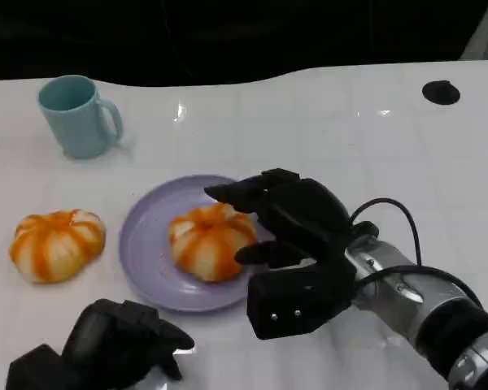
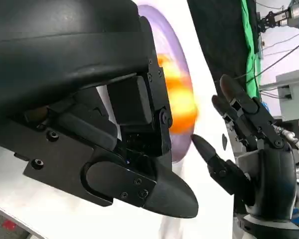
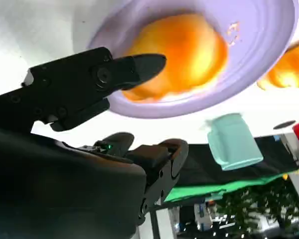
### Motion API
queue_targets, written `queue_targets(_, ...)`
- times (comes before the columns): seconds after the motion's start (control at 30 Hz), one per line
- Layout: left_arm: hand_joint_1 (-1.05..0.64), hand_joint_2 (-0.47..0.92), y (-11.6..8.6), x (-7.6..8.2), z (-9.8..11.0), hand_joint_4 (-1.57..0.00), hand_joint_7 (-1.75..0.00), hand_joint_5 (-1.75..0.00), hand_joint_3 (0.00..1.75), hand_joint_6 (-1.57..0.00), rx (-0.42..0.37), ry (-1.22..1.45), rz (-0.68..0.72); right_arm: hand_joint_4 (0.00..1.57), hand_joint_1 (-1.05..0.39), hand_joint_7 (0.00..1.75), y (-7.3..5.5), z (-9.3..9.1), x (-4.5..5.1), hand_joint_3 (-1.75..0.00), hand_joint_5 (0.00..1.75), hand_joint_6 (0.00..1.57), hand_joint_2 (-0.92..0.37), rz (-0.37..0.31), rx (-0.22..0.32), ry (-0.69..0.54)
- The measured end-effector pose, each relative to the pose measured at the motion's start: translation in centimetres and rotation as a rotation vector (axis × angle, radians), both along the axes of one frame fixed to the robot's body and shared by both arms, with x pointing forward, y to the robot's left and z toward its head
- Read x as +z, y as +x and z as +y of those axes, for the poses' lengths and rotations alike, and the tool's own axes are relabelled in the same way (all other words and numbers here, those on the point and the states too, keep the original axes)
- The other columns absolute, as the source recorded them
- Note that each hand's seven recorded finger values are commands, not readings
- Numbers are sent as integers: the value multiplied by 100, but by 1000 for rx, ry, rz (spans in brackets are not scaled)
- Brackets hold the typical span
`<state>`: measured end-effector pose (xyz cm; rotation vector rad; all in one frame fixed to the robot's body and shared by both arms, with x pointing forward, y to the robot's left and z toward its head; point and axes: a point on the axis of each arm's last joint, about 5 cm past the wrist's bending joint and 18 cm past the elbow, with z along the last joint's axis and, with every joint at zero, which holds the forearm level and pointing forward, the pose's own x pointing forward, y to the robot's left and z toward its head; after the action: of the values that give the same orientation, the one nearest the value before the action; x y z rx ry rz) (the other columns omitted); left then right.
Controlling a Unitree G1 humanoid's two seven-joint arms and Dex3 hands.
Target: Grasp the bread from the table and place it into the plate.
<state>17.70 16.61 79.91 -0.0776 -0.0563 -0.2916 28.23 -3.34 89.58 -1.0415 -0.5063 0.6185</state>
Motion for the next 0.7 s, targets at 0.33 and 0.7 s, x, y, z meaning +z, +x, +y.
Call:
queue_targets(0.33, -105, 92, 0, 0, -2, -130, -30, -101, 10, -154, 8, 2, -1, 17, -63, 3, -31, -51, 43, -23, 34, 30, -92, -7, 31, 19)
queue_targets(0.7, -105, 92, 10, 6, -31, -130, -30, -101, 10, -153, 6, -6, -5, 45, -41, 16, -259, -376, 42, -20, 77, 62, -92, 35, 37, 446)
